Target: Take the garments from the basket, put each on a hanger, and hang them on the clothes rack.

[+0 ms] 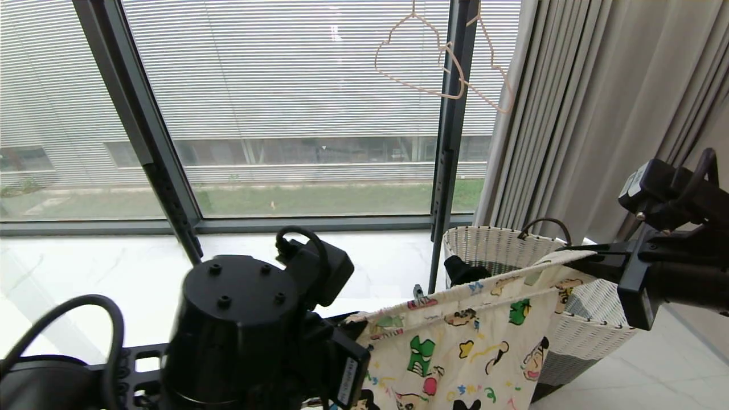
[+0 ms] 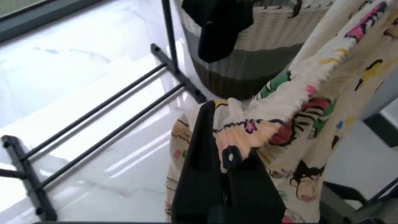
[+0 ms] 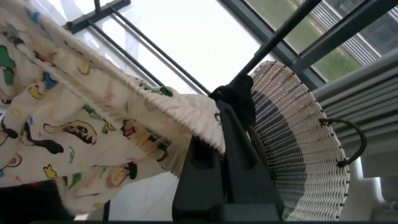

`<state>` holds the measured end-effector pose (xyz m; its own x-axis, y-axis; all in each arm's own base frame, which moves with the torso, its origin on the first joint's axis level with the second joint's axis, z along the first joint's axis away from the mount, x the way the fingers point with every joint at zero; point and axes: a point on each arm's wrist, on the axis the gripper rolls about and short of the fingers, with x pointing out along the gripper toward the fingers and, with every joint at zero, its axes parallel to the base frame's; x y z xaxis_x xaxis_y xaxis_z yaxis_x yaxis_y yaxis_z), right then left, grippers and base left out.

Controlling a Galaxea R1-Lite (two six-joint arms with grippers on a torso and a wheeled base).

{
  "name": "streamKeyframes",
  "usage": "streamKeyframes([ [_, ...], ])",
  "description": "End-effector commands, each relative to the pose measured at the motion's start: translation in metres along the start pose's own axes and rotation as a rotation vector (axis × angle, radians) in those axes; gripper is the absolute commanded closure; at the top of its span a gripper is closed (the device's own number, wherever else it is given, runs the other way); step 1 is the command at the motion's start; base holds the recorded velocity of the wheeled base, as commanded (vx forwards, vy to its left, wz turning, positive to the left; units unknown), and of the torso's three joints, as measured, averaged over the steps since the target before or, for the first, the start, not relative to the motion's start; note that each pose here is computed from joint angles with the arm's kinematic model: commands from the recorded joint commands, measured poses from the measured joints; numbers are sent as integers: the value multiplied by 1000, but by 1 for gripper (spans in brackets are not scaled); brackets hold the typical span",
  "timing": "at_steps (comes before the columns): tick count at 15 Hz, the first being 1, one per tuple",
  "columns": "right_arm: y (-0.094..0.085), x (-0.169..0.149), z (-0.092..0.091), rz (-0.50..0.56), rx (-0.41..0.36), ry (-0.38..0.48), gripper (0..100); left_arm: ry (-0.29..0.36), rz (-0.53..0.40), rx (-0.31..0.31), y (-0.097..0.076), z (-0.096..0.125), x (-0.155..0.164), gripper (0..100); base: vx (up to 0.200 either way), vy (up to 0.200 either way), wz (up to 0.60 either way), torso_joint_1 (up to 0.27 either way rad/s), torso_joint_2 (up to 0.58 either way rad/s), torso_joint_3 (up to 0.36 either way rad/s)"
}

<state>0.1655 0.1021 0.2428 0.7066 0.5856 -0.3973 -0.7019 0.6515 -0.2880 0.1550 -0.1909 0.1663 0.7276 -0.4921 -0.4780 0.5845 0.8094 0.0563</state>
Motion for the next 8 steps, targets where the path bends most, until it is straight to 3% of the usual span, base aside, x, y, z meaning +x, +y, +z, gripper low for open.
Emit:
streamKeyframes([
  [1, -1, 3, 2, -3, -1, 1, 100, -83, 28, -7, 19, 13, -36, 100, 0, 0, 0, 0, 0, 0],
  [6, -8, -1, 22, -28, -12, -59, 100, -170, 26, -30, 23, 31, -53, 100, 0, 0, 0, 0, 0, 0],
  [8, -12, -5, 33, -44, -18, -99, 100, -233, 50, -46, 30, 52, -61, 100, 0, 0, 0, 0, 0, 0],
])
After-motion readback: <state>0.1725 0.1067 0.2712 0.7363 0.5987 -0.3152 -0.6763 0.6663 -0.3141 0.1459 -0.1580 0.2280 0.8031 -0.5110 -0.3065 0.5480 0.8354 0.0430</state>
